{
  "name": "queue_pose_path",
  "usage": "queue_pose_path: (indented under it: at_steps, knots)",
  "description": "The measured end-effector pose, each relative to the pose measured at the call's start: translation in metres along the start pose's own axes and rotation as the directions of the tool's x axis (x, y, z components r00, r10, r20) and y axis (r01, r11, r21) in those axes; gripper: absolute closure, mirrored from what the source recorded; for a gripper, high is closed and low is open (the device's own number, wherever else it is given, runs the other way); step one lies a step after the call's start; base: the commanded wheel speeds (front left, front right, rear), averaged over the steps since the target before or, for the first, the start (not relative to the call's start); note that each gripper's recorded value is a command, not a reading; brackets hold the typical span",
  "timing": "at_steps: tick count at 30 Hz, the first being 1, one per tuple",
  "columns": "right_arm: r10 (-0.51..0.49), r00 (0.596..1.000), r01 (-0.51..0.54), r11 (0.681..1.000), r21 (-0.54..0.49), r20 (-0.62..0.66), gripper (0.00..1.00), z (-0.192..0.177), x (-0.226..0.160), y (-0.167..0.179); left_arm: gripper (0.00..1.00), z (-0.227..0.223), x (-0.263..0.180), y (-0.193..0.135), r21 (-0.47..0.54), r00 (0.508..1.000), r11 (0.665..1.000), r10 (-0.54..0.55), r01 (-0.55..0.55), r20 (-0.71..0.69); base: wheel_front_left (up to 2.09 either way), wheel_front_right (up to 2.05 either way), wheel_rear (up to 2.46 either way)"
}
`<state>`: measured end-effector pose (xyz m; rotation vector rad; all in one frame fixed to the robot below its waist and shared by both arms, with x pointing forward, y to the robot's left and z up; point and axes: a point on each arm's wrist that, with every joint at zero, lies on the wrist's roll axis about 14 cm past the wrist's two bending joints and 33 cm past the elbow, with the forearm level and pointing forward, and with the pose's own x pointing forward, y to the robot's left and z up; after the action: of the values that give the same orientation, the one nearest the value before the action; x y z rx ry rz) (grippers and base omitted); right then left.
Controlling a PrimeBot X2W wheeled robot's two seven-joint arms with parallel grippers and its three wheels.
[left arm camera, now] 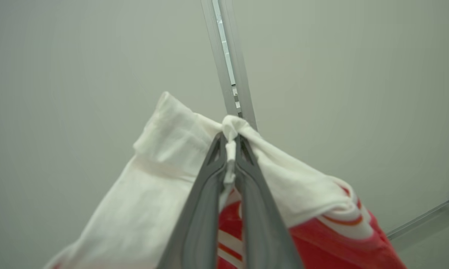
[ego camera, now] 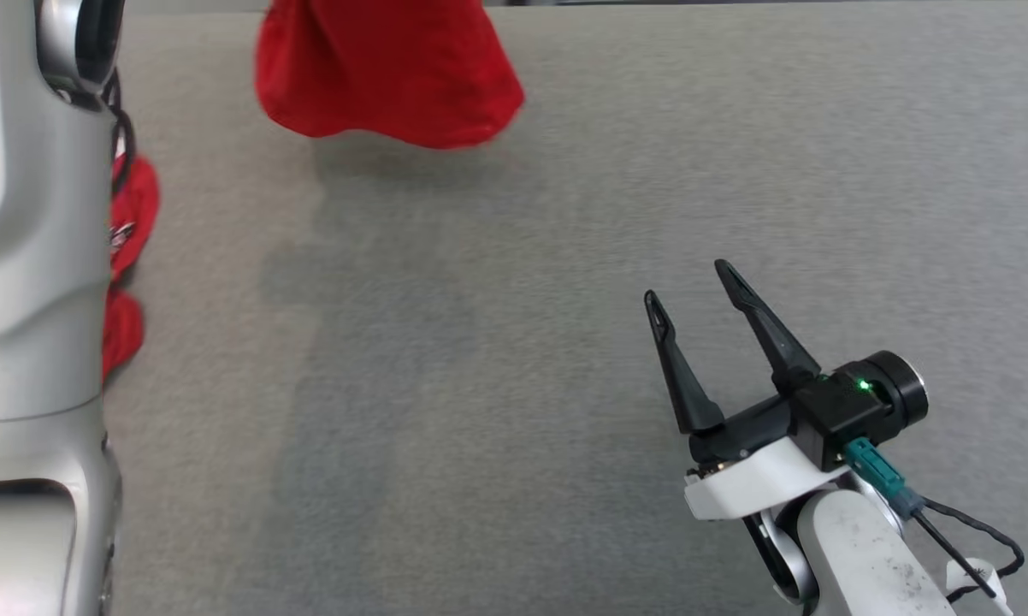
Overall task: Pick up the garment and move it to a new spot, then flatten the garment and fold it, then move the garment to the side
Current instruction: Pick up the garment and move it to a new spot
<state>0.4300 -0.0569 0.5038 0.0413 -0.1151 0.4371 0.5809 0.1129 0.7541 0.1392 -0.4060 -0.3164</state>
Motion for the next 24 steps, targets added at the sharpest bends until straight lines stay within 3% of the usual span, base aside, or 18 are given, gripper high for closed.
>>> queue_pose_path:
  at_steps: [7, 15, 19, 24]
  knots:
    - [-0.143, 0.989, 0.143, 0.990, 0.000, 0.021, 0.00, 0.021, -0.038, -0.036, 1.00, 0.012, 0.027, -0.098, -0.201, 0.985, 0.964, -0.168, 0.174, 0.048, 0.00, 0.00, 0.00]
    - [-0.303, 0.951, 0.306, 0.951, -0.051, 0.058, 0.00, 0.046, -0.085, -0.075, 1.00, 0.014, 0.026, -0.208, -0.282, 0.926, 0.882, -0.359, 0.377, 0.117, 0.00, 0.00, 0.00]
    - [-0.367, 0.928, 0.371, 0.925, -0.081, 0.061, 0.00, 0.051, -0.107, -0.088, 1.00, -0.018, -0.002, -0.257, -0.350, 0.890, 0.822, -0.447, 0.448, 0.089, 0.00, 0.00, 0.00]
    - [-0.409, 0.911, 0.412, 0.905, -0.104, 0.051, 0.00, 0.049, -0.117, -0.100, 1.00, -0.092, -0.061, -0.294, -0.477, 0.859, 0.760, -0.511, 0.441, -0.019, 0.00, 0.00, 0.00]
